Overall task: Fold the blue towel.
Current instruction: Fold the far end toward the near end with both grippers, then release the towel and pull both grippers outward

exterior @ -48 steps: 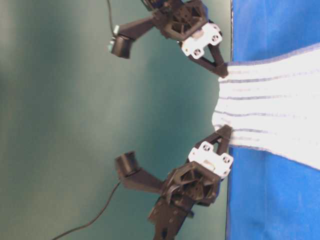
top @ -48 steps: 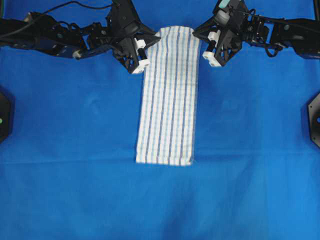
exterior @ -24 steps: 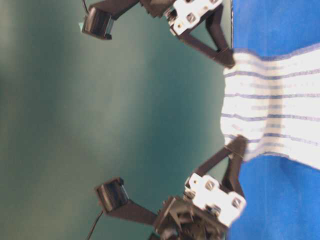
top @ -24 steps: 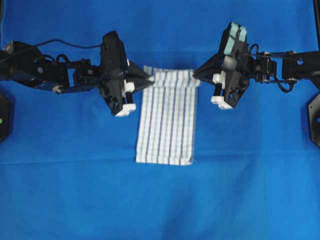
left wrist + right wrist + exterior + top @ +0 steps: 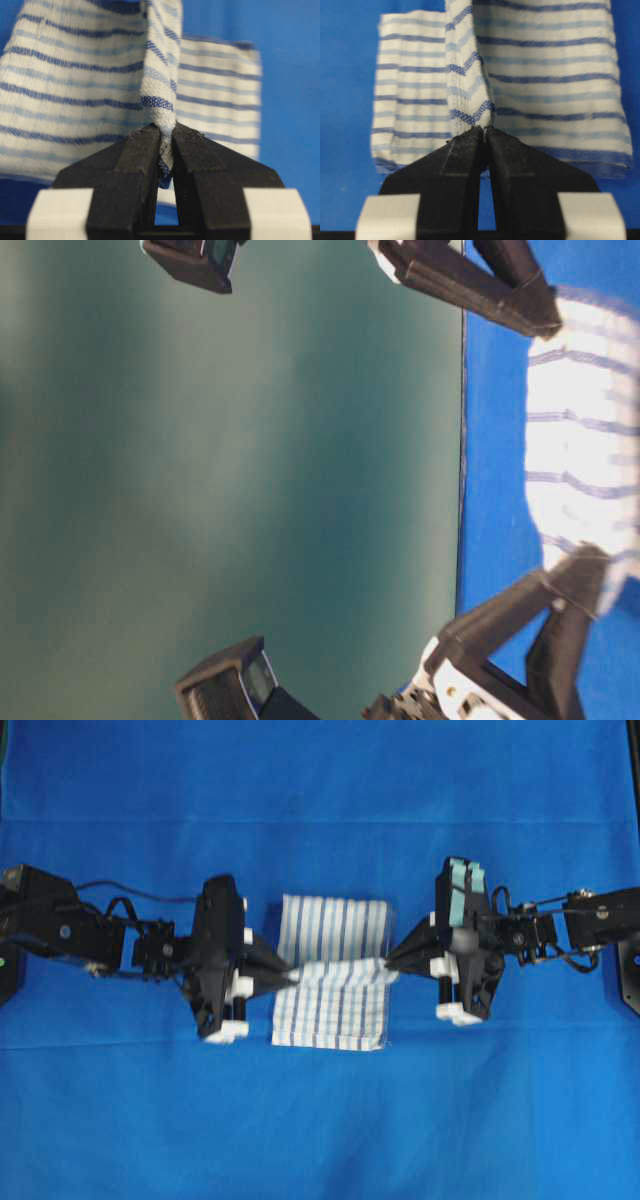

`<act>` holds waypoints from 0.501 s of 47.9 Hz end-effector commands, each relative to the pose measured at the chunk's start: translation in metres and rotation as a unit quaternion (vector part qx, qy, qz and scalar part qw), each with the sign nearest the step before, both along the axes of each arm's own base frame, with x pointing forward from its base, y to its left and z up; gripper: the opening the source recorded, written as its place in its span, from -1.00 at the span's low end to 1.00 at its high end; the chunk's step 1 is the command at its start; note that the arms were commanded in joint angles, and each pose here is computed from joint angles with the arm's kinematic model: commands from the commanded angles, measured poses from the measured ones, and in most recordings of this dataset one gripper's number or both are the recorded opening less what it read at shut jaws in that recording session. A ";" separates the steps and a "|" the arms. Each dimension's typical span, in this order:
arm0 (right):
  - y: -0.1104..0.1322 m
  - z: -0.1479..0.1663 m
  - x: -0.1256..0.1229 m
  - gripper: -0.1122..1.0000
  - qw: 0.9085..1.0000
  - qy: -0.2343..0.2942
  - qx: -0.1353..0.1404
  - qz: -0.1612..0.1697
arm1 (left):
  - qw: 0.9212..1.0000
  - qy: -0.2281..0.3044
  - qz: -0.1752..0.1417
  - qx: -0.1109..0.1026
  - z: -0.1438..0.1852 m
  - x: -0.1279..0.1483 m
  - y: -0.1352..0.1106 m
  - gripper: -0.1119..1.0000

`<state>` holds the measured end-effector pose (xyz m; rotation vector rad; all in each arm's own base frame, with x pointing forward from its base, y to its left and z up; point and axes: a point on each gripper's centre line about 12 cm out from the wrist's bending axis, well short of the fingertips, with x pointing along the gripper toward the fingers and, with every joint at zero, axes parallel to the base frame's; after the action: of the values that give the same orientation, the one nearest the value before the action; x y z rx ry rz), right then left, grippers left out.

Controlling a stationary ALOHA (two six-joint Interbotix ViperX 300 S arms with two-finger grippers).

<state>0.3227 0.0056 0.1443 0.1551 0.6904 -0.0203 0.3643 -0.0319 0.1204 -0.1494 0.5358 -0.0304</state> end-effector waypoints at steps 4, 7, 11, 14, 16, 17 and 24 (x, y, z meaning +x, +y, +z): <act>0.007 -0.008 0.006 -0.70 1.000 0.007 0.008 0.006 | 1.000 0.009 -0.010 -0.002 -0.008 -0.003 -0.009 -0.74; 0.009 -0.014 0.009 -0.70 1.000 0.013 0.012 0.005 | 1.000 0.016 -0.010 -0.002 -0.015 0.000 -0.010 -0.74; 0.011 -0.023 0.012 -0.70 1.000 0.022 0.016 0.005 | 1.000 0.021 -0.007 -0.008 -0.022 0.003 -0.011 -0.74; 0.014 -0.027 0.015 -0.70 0.999 0.026 0.017 0.007 | 1.000 0.025 -0.004 -0.012 -0.026 0.005 -0.011 -0.74; 0.015 -0.029 0.016 -0.70 0.999 0.026 0.018 0.008 | 1.000 0.027 -0.003 -0.013 -0.029 0.006 -0.012 -0.74; 0.015 -0.029 0.017 -0.70 0.999 0.026 0.018 0.009 | 1.000 0.027 -0.003 -0.014 -0.030 0.006 -0.012 -0.74; 0.016 -0.030 0.020 -0.70 0.999 0.024 0.020 0.008 | 0.999 0.032 -0.002 -0.014 -0.034 0.005 -0.011 -0.74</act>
<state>0.3370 0.0204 0.1060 0.1808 0.7727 0.0015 0.3690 -0.0416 0.0817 -0.1744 0.6163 -0.0323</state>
